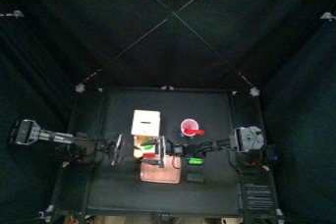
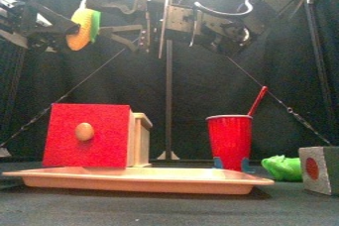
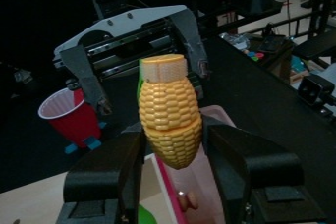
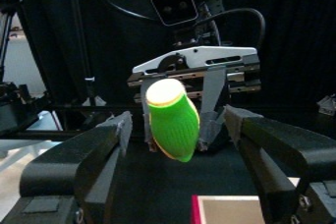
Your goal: Remove corn husk
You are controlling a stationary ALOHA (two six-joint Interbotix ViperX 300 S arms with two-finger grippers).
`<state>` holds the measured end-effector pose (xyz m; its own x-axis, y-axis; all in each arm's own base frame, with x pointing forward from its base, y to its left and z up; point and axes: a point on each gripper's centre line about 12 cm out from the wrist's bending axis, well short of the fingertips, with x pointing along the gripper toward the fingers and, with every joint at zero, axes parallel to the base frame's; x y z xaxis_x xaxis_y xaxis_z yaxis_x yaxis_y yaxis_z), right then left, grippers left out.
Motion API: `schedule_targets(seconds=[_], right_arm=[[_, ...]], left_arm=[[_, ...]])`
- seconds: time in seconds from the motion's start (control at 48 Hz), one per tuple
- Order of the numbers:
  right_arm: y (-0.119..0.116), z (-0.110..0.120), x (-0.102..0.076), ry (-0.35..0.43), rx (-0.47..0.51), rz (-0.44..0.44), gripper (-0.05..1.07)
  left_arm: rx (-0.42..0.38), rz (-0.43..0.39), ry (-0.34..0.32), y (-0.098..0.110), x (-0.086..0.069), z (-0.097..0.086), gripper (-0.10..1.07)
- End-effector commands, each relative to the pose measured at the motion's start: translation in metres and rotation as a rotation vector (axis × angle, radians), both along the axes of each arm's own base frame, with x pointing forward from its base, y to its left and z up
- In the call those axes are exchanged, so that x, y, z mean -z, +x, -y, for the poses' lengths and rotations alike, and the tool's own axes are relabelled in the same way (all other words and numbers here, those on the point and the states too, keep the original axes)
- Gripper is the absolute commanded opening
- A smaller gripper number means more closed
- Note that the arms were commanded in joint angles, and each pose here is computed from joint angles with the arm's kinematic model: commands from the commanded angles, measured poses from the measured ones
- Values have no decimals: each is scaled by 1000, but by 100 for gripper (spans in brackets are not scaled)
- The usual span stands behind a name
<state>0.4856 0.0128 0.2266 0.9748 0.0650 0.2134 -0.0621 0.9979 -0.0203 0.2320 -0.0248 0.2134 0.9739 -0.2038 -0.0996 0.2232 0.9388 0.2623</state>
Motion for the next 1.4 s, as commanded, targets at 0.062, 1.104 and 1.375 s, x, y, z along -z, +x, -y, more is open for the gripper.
schedule_targets(seconds=[0.062, 1.104, 1.375], right_arm=[[1, 2, -18, 2, 4, 46, 87], [-8, 1, -13, 11, 4, 23, 76], [-3, 0, -22, 8, -1, 50, 88]], left_arm=[[1, 33, -5, 4, -9, 0, 62], [99, 35, 82, -2, -4, 13, 61], [89, 36, 62, 0, -4, 12, 61]])
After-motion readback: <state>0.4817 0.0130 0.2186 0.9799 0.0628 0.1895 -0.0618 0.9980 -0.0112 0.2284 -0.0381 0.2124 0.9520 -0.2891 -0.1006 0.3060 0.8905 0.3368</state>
